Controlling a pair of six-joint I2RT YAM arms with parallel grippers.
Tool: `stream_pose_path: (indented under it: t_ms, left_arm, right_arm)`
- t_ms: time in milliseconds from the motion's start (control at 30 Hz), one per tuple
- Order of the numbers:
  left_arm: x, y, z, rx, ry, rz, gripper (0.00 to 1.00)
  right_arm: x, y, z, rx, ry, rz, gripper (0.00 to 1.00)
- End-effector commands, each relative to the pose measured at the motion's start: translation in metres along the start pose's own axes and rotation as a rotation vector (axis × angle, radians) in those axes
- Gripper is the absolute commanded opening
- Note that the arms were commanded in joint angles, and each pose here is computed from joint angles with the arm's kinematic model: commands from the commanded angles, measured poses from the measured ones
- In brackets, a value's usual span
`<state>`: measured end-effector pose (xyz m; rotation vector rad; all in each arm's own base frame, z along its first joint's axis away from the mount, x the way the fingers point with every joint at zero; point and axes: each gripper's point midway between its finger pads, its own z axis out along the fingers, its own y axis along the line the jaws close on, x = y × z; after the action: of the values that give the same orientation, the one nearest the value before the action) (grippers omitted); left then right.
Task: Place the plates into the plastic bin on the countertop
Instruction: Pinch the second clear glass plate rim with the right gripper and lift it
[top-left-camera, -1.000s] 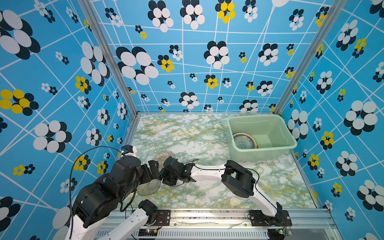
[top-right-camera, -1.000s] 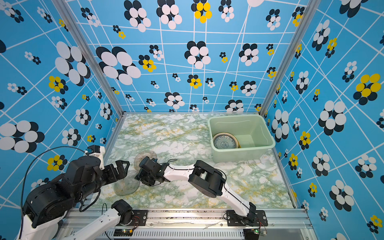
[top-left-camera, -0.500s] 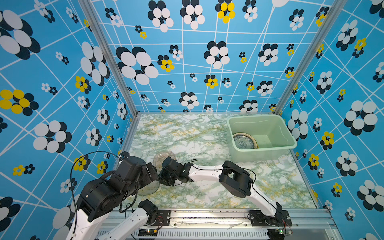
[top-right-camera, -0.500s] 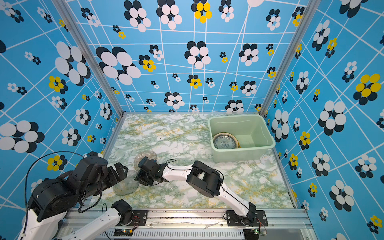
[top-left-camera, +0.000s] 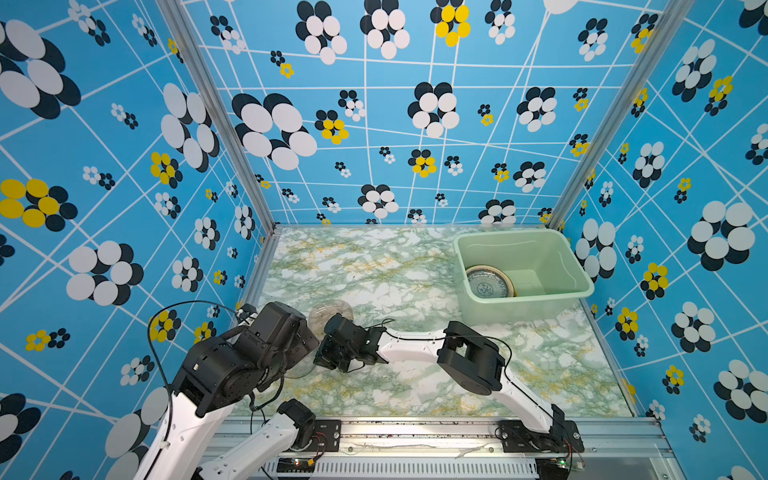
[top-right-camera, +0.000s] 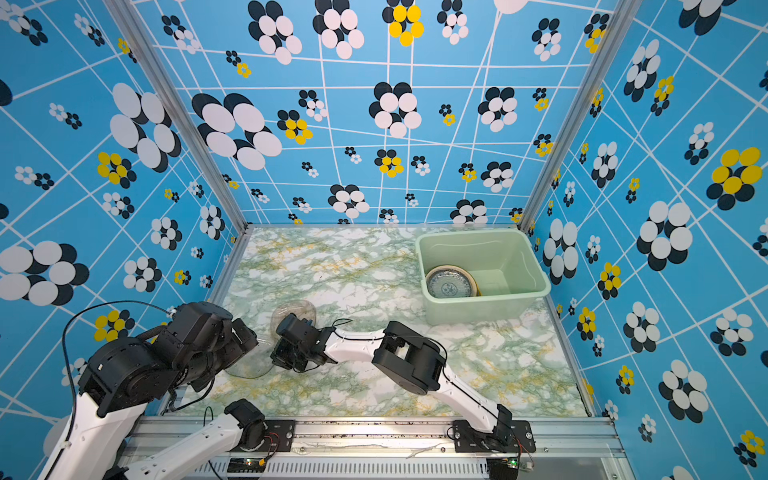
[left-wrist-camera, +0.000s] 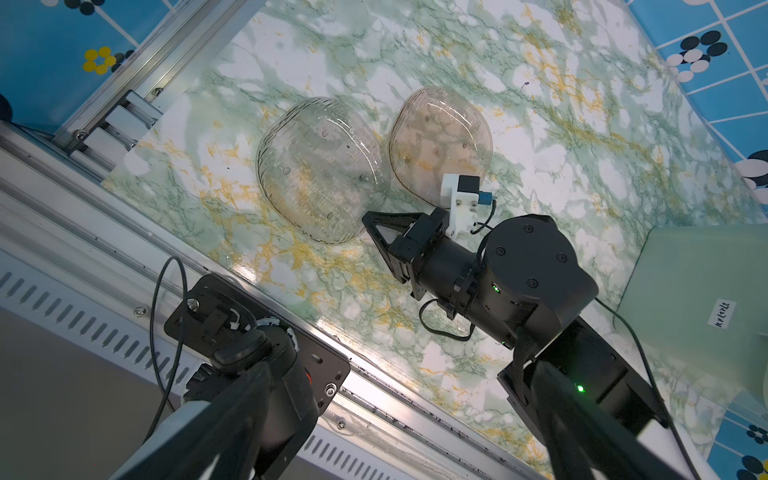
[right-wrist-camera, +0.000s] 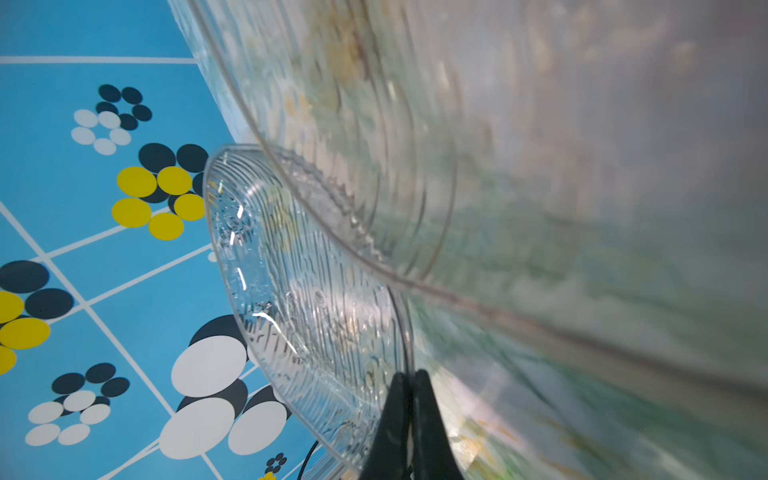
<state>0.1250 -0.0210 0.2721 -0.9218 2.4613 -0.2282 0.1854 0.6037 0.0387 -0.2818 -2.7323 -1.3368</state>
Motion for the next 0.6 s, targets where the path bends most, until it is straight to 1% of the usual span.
stream_pose_path:
  t_ms: [0,67,200,300,367,433,567]
  left_arm:
    - [-0.003,0.016,-0.004,-0.069,-0.016,0.022,0.99]
    - [-0.006,0.010,-0.004,-0.050,-0.027,0.035,0.99]
    - [-0.016,-0.008,-0.011,0.032,-0.068,0.086,0.99]
    - [-0.027,-0.025,-0.022,0.120,-0.118,0.148,0.99]
    - [-0.032,-0.042,-0.034,0.210,-0.146,0.211,0.99]
    - [-0.033,-0.062,-0.049,0.311,-0.160,0.305,0.99]
    - [-0.031,-0.087,-0.071,0.451,-0.164,0.427,0.99]
  right_arm:
    - [-0.004,0.016,-0.014,-0.041,-0.017,-0.041,0.01]
    - [-0.002,0.028,-0.021,-0.078,-0.020,-0.065,0.00]
    - [0.008,0.057,-0.040,-0.131,0.005,-0.145,0.00]
    - [0.013,0.071,-0.061,-0.126,0.006,-0.219,0.00]
    - [0.011,0.075,-0.078,-0.105,0.001,-0.266,0.00]
    - [0.011,0.083,-0.109,-0.095,-0.006,-0.311,0.00]
    - [-0.002,0.072,-0.164,-0.021,-0.021,-0.373,0.00]
